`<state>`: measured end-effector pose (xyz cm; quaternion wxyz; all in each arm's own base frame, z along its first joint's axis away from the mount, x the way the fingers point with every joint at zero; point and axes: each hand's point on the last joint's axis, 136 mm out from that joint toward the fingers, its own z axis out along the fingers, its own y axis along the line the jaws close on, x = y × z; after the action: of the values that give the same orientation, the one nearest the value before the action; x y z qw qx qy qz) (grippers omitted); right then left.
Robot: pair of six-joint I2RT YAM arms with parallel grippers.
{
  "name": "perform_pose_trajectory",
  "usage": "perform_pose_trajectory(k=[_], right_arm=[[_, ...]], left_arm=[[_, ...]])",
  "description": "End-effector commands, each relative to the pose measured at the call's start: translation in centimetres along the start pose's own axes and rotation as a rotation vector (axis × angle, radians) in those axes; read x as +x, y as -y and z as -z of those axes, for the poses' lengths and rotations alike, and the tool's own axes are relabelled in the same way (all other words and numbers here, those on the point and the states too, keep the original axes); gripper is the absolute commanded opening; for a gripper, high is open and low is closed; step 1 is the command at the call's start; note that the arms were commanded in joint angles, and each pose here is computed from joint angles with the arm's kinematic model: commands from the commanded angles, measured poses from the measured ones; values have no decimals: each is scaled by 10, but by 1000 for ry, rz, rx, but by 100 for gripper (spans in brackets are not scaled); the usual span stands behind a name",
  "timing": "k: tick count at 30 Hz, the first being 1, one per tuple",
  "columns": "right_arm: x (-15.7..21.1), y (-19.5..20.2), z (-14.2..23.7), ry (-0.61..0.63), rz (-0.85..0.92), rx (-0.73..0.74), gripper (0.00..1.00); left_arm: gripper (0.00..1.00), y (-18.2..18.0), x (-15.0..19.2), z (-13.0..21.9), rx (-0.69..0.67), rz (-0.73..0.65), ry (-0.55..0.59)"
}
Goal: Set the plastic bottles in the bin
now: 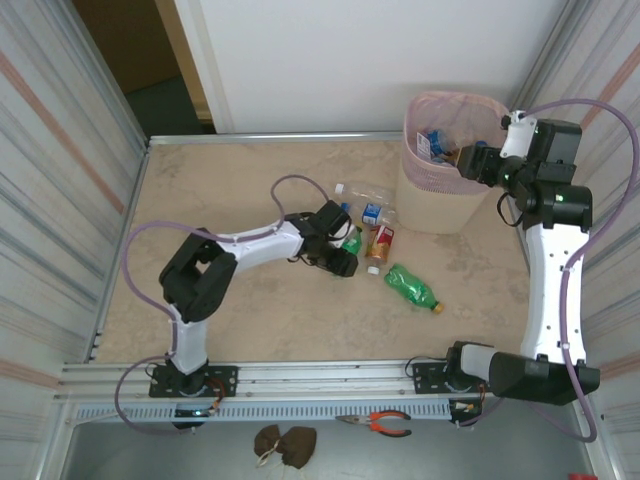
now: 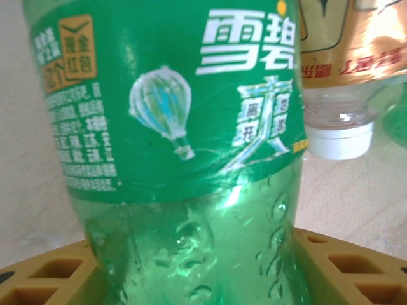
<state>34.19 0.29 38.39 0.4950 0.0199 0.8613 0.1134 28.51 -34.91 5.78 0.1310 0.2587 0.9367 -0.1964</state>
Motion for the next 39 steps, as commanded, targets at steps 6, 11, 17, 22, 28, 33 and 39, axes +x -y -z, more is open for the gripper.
perform_pose_trajectory(k=[6, 11, 17, 22, 28, 33, 39], right_arm=[[-8, -51, 19, 96, 73, -192, 67], [-7, -82, 27, 126, 110, -310, 69], [-3, -124, 43, 161, 160, -494, 70], [-2, -161, 65, 214, 209, -662, 71], [-4, -201, 94, 270, 274, -841, 74], [-5, -228, 113, 294, 305, -965, 75], [-12, -255, 129, 304, 300, -1074, 75]], left_arm=[[57, 0, -38, 75, 80, -55, 242], [54, 15, -58, 121, 159, -129, 396], [54, 52, -74, 182, 307, -273, 594], [54, 84, -75, 237, 431, -400, 759], [54, 114, -66, 289, 570, -528, 902], [54, 131, -55, 320, 664, -606, 966], [54, 145, -43, 341, 747, -676, 995]])
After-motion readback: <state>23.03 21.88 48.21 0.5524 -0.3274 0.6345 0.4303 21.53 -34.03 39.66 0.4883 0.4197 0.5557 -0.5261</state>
